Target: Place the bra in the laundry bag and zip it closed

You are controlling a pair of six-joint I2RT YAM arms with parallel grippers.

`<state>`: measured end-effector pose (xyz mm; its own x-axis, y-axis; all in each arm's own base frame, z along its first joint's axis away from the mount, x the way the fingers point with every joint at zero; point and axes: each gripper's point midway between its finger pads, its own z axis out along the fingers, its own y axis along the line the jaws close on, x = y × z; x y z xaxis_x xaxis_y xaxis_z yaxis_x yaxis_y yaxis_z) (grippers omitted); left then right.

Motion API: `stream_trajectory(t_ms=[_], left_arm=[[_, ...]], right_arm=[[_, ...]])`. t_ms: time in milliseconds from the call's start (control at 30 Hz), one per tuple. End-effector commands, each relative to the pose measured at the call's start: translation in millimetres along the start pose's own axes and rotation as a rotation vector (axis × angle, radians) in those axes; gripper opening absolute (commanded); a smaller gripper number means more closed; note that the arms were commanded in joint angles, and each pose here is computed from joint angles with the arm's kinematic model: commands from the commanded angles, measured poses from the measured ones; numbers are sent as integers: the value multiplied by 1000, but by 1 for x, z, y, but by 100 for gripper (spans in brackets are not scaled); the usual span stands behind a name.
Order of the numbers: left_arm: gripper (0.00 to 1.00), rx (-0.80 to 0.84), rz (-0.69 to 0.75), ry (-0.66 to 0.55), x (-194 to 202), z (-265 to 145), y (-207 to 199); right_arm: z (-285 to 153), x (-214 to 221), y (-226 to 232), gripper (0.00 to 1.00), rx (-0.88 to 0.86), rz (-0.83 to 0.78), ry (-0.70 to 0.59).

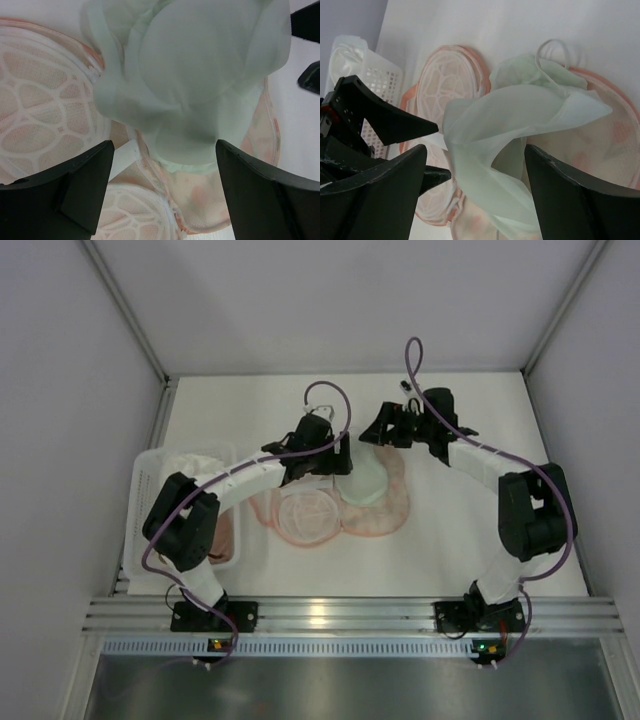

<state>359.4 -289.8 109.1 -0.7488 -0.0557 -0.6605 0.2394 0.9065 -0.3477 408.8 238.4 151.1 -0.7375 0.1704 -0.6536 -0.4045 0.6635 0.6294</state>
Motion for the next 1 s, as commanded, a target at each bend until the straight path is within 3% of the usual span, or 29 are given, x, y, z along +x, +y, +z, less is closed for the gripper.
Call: stream_trajectory(t_ms=[0,233,600,967], left_arm=[[88,107,19,-116,-38,-1,-29],[88,198,38,-131,-32,11,-41],[88,184,21,-75,-7,36,-31],[83,254,-48,-23,7,37,-42]], right_arm=[[-10,12,-8,80,29,-23,10],[-19,41,-19,82,44,-5,16],[-21,53,-20,82,-4,3,-25],[-21,75,-31,75,27,44,26]])
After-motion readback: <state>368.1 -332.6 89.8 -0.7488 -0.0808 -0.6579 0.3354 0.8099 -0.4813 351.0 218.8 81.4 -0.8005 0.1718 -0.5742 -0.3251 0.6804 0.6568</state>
